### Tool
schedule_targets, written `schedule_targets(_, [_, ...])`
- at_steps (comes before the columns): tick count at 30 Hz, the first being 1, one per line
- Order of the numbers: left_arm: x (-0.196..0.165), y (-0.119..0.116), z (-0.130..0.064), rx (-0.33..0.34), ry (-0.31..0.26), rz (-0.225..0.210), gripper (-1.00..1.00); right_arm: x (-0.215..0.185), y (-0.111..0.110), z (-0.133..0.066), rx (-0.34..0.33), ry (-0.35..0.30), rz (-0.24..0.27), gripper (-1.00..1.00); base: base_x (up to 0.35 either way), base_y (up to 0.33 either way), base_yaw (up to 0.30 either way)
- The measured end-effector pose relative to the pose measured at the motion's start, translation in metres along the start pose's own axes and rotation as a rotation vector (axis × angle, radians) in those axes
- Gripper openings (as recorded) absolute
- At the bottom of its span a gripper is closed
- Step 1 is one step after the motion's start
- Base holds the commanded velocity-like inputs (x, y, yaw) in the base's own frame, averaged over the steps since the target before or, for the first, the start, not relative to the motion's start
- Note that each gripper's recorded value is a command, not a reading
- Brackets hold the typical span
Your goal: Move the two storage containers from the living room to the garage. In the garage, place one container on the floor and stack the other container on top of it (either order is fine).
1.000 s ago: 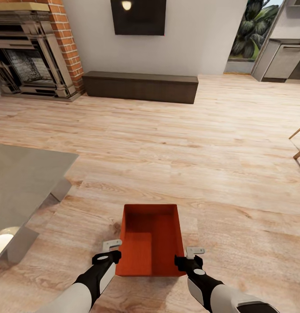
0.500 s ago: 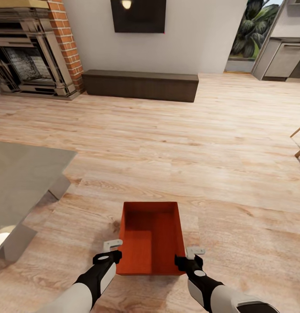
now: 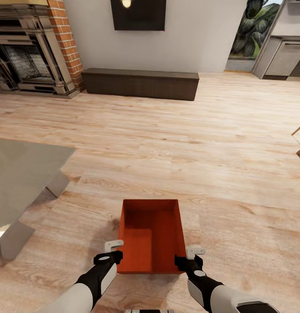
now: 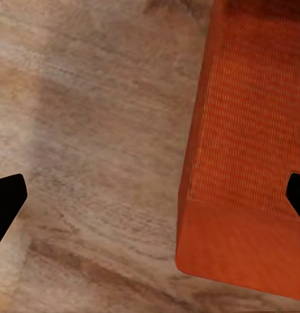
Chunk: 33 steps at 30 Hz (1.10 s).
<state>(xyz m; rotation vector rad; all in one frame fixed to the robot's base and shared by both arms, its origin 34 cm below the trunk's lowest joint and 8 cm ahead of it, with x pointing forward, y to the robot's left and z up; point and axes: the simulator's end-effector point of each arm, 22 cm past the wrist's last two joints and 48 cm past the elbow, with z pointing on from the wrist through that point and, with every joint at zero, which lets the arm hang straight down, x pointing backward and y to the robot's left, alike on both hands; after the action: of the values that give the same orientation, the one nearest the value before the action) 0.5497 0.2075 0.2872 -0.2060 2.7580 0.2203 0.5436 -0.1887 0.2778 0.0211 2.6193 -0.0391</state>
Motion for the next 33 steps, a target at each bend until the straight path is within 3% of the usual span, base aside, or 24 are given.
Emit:
schedule_targets(4, [0.001,-0.013,0.005,0.020,-0.032,0.108,1.00,0.006,0.000,0.007,0.000,0.000,0.000,1.00,0.000,0.000,0.000])
schedule_targets(7, [0.003,-0.017,0.009,0.027,-0.044,0.142,1.00,0.010,0.000,0.011,0.000,0.000,0.000,1.00,0.000,0.000,0.000])
schedule_targets(19, [0.001,-0.020,0.010,0.029,-0.052,0.149,1.00,0.011,0.000,0.013,0.000,0.000,0.000,1.00,0.004,0.000,0.000])
schedule_targets(33, [0.001,-0.018,0.011,0.028,-0.052,0.148,1.00,0.011,0.000,0.013,0.000,-0.001,0.000,1.00,0.125,0.000,0.000])
